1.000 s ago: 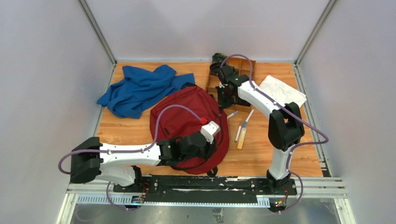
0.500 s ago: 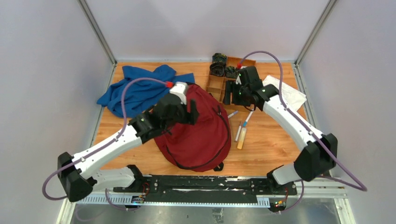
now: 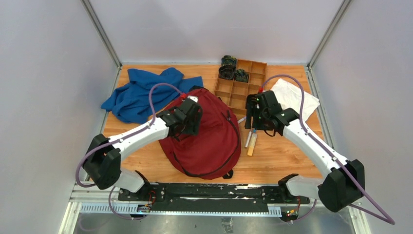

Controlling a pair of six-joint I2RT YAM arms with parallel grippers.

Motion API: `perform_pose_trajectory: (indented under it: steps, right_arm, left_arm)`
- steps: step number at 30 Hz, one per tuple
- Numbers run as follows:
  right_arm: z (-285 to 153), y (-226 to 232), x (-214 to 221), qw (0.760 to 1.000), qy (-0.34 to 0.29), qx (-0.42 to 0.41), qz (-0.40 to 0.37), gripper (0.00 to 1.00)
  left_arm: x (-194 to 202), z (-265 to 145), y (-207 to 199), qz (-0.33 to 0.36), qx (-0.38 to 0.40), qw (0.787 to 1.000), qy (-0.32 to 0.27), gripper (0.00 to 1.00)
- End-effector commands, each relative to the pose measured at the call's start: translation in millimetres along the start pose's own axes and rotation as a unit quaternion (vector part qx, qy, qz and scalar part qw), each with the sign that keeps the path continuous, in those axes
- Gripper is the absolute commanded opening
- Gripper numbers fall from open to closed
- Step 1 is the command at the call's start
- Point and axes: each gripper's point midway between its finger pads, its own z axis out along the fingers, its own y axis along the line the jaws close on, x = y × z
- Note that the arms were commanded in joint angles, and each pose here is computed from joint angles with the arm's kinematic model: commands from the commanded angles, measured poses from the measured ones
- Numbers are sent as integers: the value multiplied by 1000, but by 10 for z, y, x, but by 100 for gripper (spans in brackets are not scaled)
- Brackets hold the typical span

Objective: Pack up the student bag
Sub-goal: Adjust the student bag at the center of the board.

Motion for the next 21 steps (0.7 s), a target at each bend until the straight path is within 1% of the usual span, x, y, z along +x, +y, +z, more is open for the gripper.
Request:
perform_pose_trajectory:
  steps: [1, 4, 7, 9, 11, 13, 17, 21]
  right_arm:
    - [130, -522, 454, 994, 62, 85, 38, 71]
    - [128, -483, 586, 993, 81, 68, 44, 71]
    - [80, -501, 534, 994, 70, 73, 44, 71]
    - [53, -508, 476, 994, 62, 76, 44, 71]
    - [38, -503, 425, 995, 57, 74, 47, 71]
    - [39, -490, 405, 994, 56, 72, 52, 71]
    - [53, -430, 404, 994, 61, 60, 63, 71]
    - [-31, -321, 304, 996, 46, 35, 73, 71]
  left_arm:
    - [215, -80, -310, 71, 25, 997, 2, 69]
    - [392, -86, -543, 88, 56, 994, 17, 67]
    - [469, -148, -827, 94, 113, 989, 15, 66]
    - [462, -283, -1047, 99, 164, 981, 4, 66]
    - [459, -458, -1266, 102, 228, 968, -5, 66]
    - [468, -579, -1386, 103, 267, 958, 1, 66]
    - [538, -632, -1482, 118, 290, 949, 31, 66]
    - [524, -684, -1530, 117, 302, 946, 34, 68]
